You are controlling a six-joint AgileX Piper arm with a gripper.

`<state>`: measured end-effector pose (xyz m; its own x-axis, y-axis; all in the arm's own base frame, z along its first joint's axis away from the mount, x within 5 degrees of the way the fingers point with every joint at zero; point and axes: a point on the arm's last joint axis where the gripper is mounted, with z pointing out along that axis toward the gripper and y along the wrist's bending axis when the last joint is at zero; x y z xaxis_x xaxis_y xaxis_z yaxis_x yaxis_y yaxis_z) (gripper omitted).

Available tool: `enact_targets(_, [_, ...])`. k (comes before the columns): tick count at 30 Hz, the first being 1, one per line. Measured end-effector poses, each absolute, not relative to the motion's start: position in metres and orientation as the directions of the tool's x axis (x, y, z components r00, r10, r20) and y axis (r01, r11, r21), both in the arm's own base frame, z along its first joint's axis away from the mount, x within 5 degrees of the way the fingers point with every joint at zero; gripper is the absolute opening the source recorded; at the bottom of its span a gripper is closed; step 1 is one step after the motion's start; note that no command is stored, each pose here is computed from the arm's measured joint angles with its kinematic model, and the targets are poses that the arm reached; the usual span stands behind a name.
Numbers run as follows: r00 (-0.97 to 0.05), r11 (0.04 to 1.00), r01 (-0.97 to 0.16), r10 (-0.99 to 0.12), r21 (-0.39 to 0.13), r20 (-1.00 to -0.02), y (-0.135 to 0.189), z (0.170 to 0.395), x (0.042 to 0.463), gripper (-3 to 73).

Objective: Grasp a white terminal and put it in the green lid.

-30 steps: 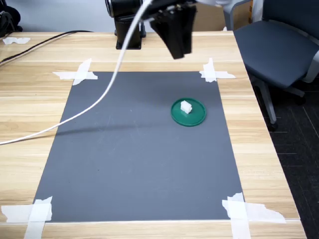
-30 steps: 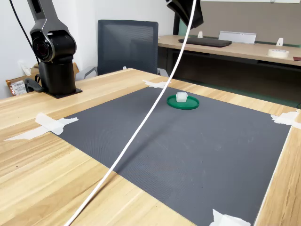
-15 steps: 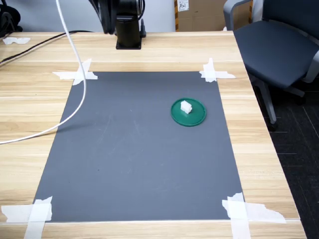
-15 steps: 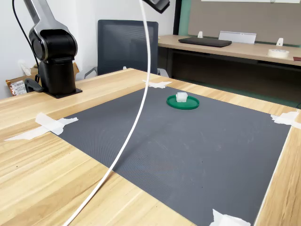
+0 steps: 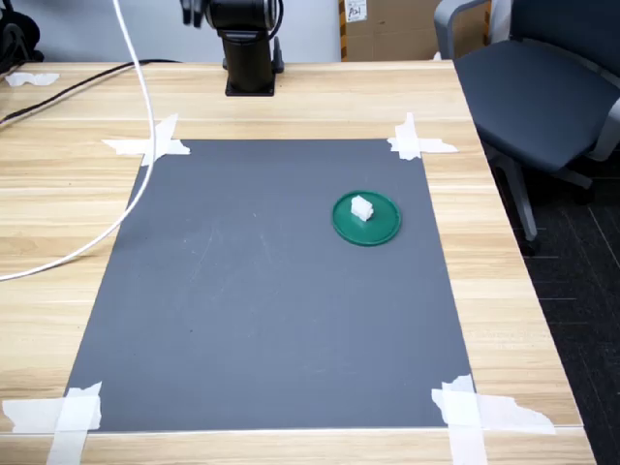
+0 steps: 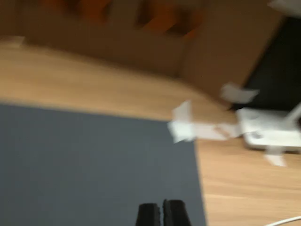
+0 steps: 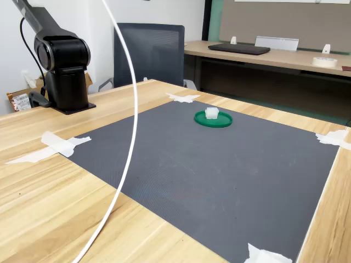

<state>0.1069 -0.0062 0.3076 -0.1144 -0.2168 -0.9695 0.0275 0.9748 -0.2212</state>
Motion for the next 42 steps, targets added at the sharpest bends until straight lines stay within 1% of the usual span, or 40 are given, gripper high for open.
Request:
enact_targets(4, [-0.056, 0.977, 0.08, -0.194, -0.198, -0.979, -0.008, 0.295, 0.09, -2.4])
enact_targets(10, [-0.027, 0.977, 0.086, -0.194, -0.195, -0.981, -0.006, 0.268, 0.072, -2.4])
enact_targets(17, [0.011, 0.976, 0.093, -0.198, -0.196, -0.98, -0.004, 0.244, 0.059, -2.6])
enact_targets(22, [0.035, 0.976, 0.098, -0.2, -0.196, -0.979, -0.004, 0.24, 0.055, -2.6])
enact_targets(32, [0.038, 0.976, 0.098, -0.198, -0.194, -0.979, -0.004, 0.24, 0.054, -2.7])
enact_targets(37, [0.082, 0.975, 0.106, -0.203, -0.194, -0.976, -0.003, 0.242, 0.049, -2.7])
enact_targets(42, [0.086, 0.975, 0.107, -0.204, -0.194, -0.975, -0.003, 0.242, 0.048, -2.7])
